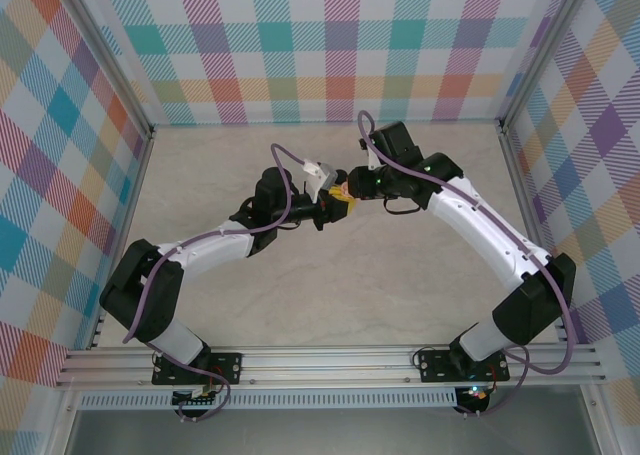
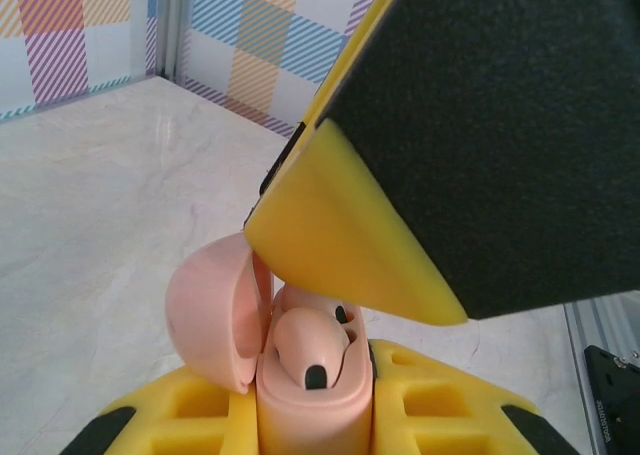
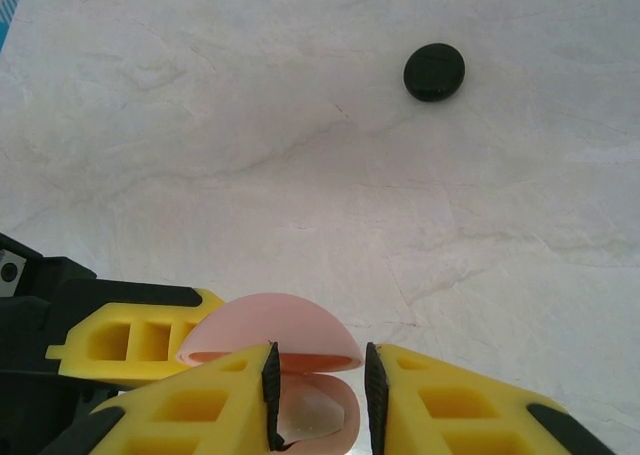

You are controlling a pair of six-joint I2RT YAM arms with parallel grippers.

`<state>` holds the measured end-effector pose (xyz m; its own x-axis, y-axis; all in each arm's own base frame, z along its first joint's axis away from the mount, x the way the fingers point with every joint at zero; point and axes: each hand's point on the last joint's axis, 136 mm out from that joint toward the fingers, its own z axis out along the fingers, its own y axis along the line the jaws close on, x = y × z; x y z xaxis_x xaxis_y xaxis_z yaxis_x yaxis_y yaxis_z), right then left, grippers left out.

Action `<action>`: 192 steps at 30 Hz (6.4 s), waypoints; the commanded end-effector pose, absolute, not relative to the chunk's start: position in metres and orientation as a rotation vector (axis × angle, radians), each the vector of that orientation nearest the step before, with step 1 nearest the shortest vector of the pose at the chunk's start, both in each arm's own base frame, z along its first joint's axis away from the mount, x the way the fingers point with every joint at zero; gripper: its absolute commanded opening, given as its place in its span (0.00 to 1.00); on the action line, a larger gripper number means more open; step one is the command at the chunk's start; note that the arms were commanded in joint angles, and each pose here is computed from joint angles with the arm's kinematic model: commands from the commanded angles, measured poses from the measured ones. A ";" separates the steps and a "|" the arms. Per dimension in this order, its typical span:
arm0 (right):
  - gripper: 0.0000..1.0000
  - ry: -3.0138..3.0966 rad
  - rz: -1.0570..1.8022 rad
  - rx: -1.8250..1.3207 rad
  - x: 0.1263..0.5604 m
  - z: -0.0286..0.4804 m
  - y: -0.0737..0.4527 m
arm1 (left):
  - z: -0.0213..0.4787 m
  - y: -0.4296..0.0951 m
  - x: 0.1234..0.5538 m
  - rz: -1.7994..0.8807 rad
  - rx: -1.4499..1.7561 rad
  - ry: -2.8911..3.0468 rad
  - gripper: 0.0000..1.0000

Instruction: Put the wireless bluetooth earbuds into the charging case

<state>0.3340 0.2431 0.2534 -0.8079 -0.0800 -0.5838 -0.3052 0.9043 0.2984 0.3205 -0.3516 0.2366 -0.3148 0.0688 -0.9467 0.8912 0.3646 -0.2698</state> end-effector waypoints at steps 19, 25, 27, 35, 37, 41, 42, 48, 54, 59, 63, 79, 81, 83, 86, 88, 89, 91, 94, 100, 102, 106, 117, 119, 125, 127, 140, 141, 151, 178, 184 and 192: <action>0.36 2.462 0.407 -0.157 0.340 0.256 0.201 | 0.268 -0.354 0.313 -1.074 0.885 1.587 0.03; 0.32 2.465 0.525 -0.113 0.344 0.247 0.184 | 0.281 -0.356 0.302 -1.120 0.926 1.547 0.03; 0.31 2.464 0.588 -0.111 0.344 0.243 0.182 | 0.288 -0.358 0.297 -1.145 0.947 1.524 0.03; 0.31 2.462 0.765 -0.218 0.341 0.232 0.198 | 0.317 -0.365 0.267 -1.275 1.073 1.403 0.03; 0.29 2.448 0.804 -0.241 0.341 0.235 0.204 | 0.320 -0.367 0.262 -1.293 1.094 1.385 0.03; 0.28 2.429 0.888 -0.292 0.339 0.238 0.216 | 0.323 -0.367 0.257 -1.313 1.123 1.365 0.03; 0.27 2.426 0.912 -0.305 0.339 0.238 0.219 | 0.324 -0.368 0.255 -1.316 1.127 1.362 0.03; 0.26 2.418 0.982 -0.343 0.338 0.240 0.228 | 0.322 -0.370 0.252 -1.331 1.146 1.361 0.03; 0.26 2.383 1.033 -0.383 0.334 0.249 0.234 | 0.318 -0.371 0.254 -1.328 1.153 1.378 0.03; 0.25 2.331 1.073 -0.415 0.328 0.260 0.237 | 0.309 -0.374 0.258 -1.330 1.144 1.417 0.03; 0.25 2.286 1.094 -0.441 0.323 0.270 0.238 | 0.302 -0.374 0.262 -1.325 1.127 1.444 0.03; 0.28 2.286 0.997 -0.412 0.319 0.271 0.224 | 0.284 -0.376 0.287 -1.253 1.020 1.562 0.03; 0.30 2.308 0.916 -0.359 0.325 0.266 0.215 | 0.278 -0.374 0.297 -1.214 0.966 1.615 0.04; 0.30 2.340 0.813 -0.291 0.332 0.259 0.202 | 0.270 -0.371 0.308 -1.184 0.914 1.672 0.04; 0.30 2.390 0.646 -0.173 0.340 0.247 0.179 | 0.258 -0.366 0.322 -1.151 0.829 1.764 0.04; 0.30 2.418 0.537 -0.102 0.344 0.239 0.164 | 0.246 -0.363 0.331 -1.124 0.777 1.837 0.04; 0.31 2.432 0.501 -0.074 0.344 0.235 0.158 | 0.240 -0.361 0.336 -1.110 0.747 1.872 0.04; 0.31 2.454 0.455 -0.050 0.344 0.229 0.151 | 0.227 -0.355 0.347 -1.106 0.658 1.955 0.04; 0.31 2.469 0.446 -0.048 0.342 0.225 0.150 | 0.208 -0.349 0.361 -1.096 0.556 2.073 0.04; 0.32 2.470 0.444 -0.050 0.342 0.222 0.150 | 0.155 -0.329 0.384 -1.063 0.287 2.381 0.06; 0.32 2.471 0.444 -0.051 0.341 0.221 0.150 | 0.135 -0.325 0.389 -1.070 0.227 2.447 0.05; 0.32 2.482 0.438 -0.054 0.340 0.218 0.149 | 0.113 -0.324 0.393 -1.083 0.173 2.499 0.05; 0.34 2.504 0.455 -0.066 0.338 0.213 0.152 | 0.066 -0.329 0.408 -1.097 0.054 2.611 0.05; 0.34 2.507 0.461 -0.071 0.337 0.212 0.153 | 0.062 -0.331 0.409 -1.111 0.053 2.612 0.06; 0.34 2.521 0.470 -0.069 0.334 0.207 0.153 | 0.052 -0.335 0.411 -1.128 0.056 2.639 0.06; 0.35 2.522 0.468 -0.067 0.334 0.206 0.153 | 0.050 -0.336 0.411 -1.131 0.057 2.642 0.07; 0.36 2.536 0.422 -0.052 0.334 0.199 0.147 | 0.044 -0.322 0.407 -1.023 0.066 2.676 0.58; 0.36 2.537 0.410 -0.048 0.334 0.198 0.145 | 0.047 -0.321 0.406 -1.016 0.070 2.671 0.61; 0.50 2.495 0.111 0.053 0.343 0.182 0.104 | 0.084 -0.280 0.401 -0.741 0.125 2.641 0.75; 0.62 2.296 -0.100 0.277 0.351 0.114 -0.022 | 0.147 -0.027 0.379 0.250 -0.129 2.274 1.00; 0.64 2.197 -0.009 0.252 0.362 0.109 -0.027 | 0.129 -0.005 0.377 0.304 -0.105 2.181 1.00; 0.68 2.041 0.070 0.150 0.375 0.117 -0.017 | 0.111 -0.014 0.379 0.061 -0.045 2.061 1.00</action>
